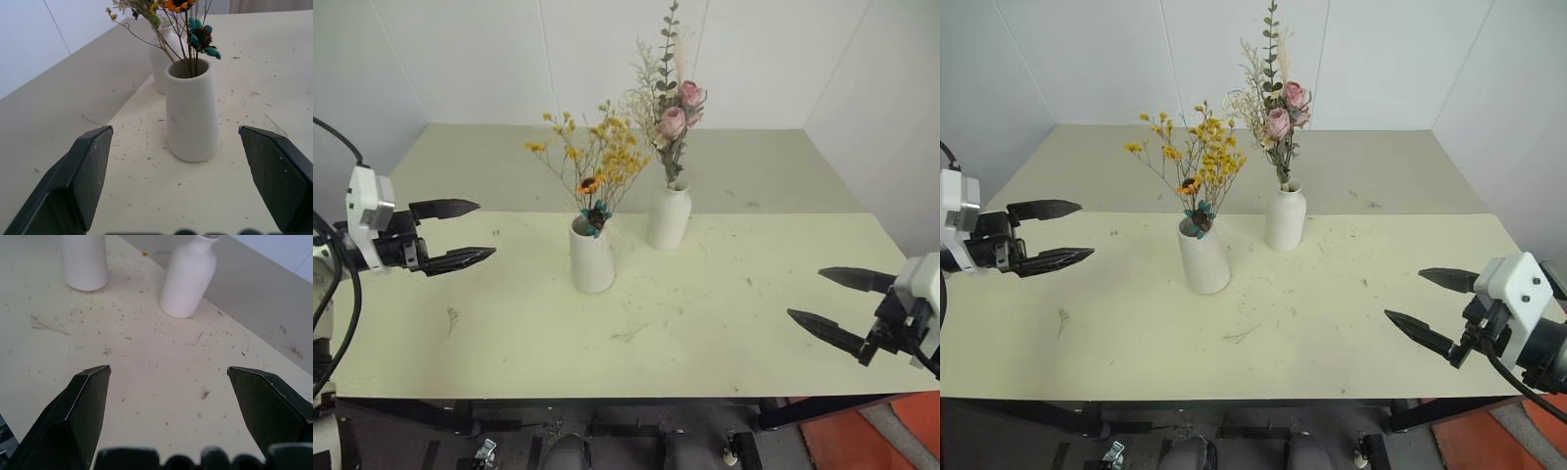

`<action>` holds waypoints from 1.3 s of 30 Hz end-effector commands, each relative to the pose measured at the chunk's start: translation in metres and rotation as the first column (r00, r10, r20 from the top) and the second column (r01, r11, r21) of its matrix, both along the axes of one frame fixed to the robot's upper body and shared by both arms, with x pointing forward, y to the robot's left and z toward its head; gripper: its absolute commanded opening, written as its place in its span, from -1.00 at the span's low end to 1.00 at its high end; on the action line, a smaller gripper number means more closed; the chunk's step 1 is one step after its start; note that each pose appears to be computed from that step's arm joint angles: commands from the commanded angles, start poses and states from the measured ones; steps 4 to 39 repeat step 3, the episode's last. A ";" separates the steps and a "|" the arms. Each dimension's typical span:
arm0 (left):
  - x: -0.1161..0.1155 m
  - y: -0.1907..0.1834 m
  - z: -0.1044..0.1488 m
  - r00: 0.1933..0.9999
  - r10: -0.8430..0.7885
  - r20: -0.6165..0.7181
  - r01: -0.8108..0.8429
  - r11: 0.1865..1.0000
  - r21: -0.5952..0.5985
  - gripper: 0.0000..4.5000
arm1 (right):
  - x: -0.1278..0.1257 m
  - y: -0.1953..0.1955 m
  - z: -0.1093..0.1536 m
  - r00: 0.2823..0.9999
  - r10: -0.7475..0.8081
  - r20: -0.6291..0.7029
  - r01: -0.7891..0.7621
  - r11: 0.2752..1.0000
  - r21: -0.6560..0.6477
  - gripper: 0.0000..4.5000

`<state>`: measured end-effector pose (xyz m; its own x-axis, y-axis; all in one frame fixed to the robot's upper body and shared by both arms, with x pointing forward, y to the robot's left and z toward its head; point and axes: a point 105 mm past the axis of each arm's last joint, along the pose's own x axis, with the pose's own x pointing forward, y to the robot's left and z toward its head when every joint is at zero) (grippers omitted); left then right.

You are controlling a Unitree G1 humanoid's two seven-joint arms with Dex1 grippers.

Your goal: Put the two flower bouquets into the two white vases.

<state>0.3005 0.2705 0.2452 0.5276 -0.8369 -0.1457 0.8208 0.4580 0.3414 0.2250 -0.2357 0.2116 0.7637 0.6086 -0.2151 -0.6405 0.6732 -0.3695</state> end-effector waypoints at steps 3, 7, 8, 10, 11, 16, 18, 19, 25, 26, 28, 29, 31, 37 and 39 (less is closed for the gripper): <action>-0.008 0.003 0.009 0.999 -0.006 0.033 0.004 0.999 0.054 0.99 | 0.000 0.003 0.013 0.999 0.043 0.018 -0.043 0.999 -0.018 1.00; -0.008 0.003 0.009 0.999 -0.006 0.033 0.004 0.999 0.054 0.99 | 0.000 0.003 0.013 0.999 0.043 0.018 -0.043 0.999 -0.018 1.00; -0.008 0.003 0.009 0.999 -0.006 0.033 0.004 0.999 0.054 0.99 | 0.000 0.003 0.013 0.999 0.043 0.018 -0.043 0.999 -0.018 1.00; -0.008 0.003 0.009 0.999 -0.006 0.033 0.004 0.999 0.054 0.99 | 0.000 0.003 0.013 0.999 0.043 0.018 -0.043 0.999 -0.018 1.00; -0.008 0.003 0.009 0.999 -0.006 0.033 0.004 0.999 0.054 0.99 | 0.000 0.003 0.013 0.999 0.043 0.018 -0.043 0.999 -0.018 1.00; -0.008 0.003 0.009 0.999 -0.006 0.033 0.004 0.999 0.054 0.99 | 0.000 0.003 0.013 0.999 0.043 0.018 -0.043 0.999 -0.018 1.00; -0.008 0.003 0.009 0.999 -0.006 0.033 0.004 0.999 0.054 0.99 | 0.000 0.003 0.013 0.999 0.043 0.018 -0.043 0.999 -0.018 1.00; -0.008 0.003 0.009 0.999 -0.006 0.033 0.004 0.999 0.054 0.99 | 0.000 0.003 0.013 0.999 0.043 0.018 -0.043 0.999 -0.018 1.00; -0.008 0.003 0.009 0.999 -0.006 0.033 0.004 0.999 0.054 0.99 | 0.000 0.003 0.013 0.999 0.043 0.018 -0.043 0.999 -0.018 1.00; -0.008 0.003 0.009 0.999 -0.006 0.033 0.004 0.999 0.054 0.99 | 0.000 0.003 0.013 0.999 0.043 0.018 -0.043 0.999 -0.018 1.00; -0.008 0.003 0.009 0.999 -0.006 0.033 0.004 0.999 0.054 0.99 | 0.000 0.003 0.013 0.999 0.043 0.018 -0.043 0.999 -0.018 1.00; -0.008 0.003 0.009 0.999 -0.006 0.033 0.004 0.999 0.054 0.99 | 0.000 0.003 0.013 0.999 0.043 0.018 -0.043 0.999 -0.018 1.00; -0.008 0.003 0.009 0.999 -0.006 0.033 0.004 0.999 0.054 0.99 | 0.000 0.003 0.013 0.999 0.043 0.018 -0.043 0.999 -0.018 1.00; -0.008 0.003 0.009 0.999 -0.006 0.033 0.004 0.999 0.054 0.99 | 0.000 0.003 0.013 0.999 0.043 0.018 -0.043 0.999 -0.018 1.00; -0.008 0.003 0.009 0.999 -0.006 0.033 0.004 0.999 0.054 0.99 | 0.000 0.003 0.013 0.999 0.043 0.018 -0.043 0.999 -0.018 1.00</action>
